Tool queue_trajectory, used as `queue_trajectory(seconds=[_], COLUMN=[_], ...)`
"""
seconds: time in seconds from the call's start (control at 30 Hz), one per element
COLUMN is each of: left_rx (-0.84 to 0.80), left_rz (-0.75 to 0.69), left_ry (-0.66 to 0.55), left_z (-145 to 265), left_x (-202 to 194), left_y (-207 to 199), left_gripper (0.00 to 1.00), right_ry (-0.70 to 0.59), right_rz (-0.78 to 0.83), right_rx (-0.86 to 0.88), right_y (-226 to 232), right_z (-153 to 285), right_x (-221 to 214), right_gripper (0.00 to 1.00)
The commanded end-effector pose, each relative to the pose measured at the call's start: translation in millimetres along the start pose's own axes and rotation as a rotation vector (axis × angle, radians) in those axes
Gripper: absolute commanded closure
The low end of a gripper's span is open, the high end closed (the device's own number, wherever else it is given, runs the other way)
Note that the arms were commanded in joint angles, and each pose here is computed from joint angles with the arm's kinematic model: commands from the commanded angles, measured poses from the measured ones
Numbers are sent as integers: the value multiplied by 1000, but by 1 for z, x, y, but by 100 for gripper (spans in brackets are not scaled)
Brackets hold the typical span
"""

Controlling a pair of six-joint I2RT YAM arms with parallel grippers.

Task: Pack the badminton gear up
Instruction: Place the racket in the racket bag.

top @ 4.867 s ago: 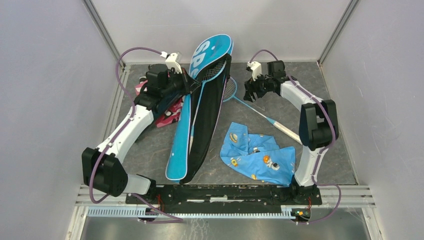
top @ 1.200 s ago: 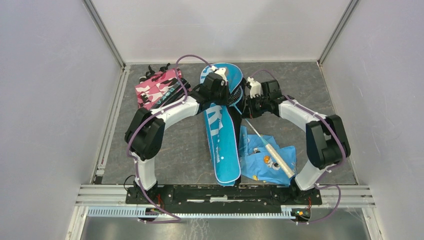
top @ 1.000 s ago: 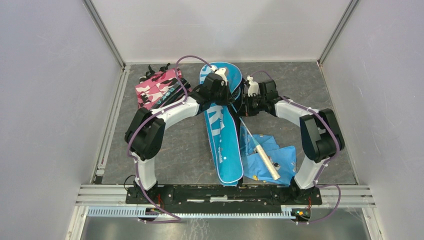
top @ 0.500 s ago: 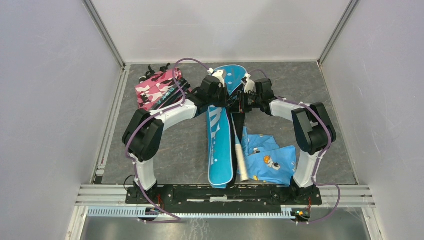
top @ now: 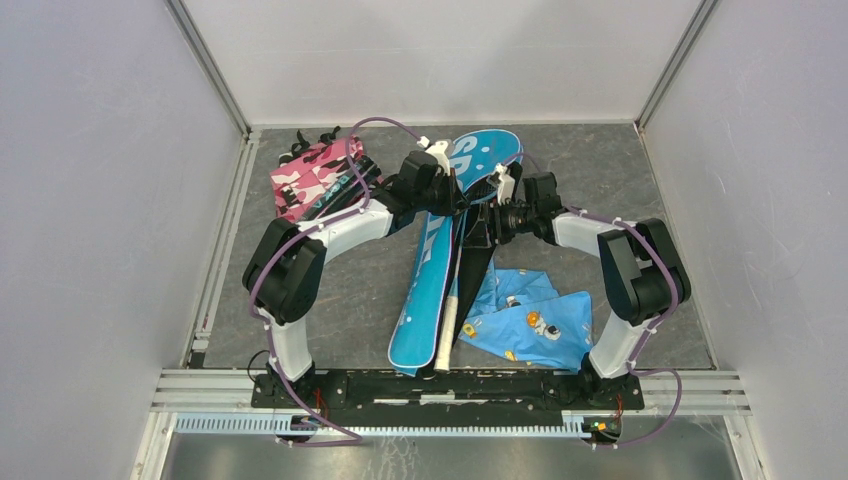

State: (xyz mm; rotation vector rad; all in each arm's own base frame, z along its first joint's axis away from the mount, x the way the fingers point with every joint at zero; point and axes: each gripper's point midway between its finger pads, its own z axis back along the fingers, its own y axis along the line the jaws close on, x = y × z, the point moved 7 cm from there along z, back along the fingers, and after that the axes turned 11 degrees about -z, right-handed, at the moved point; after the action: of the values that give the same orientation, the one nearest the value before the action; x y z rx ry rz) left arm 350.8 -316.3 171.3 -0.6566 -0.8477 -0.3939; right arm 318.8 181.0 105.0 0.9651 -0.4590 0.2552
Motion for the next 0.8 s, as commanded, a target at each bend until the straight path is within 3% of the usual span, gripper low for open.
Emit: queue_trajectory(seconds=[0.0,0.43,0.77], left_rx=[-86,-74,-81], left_rz=[-19,-22,-27], left_ry=[-136,-129,-127], left_z=[23,20,19], left_x=[38,35,38], left_y=[-22,-19,-21], left_gripper=[98,98,98], right_ry=[-17,-46,-39], right_rz=[20,-7,-52], right_rx=[55,149,183], right_y=[8,22,26], right_z=[4,5,-6], right_x=[-7,-18,-26], right_gripper=[34,35,43])
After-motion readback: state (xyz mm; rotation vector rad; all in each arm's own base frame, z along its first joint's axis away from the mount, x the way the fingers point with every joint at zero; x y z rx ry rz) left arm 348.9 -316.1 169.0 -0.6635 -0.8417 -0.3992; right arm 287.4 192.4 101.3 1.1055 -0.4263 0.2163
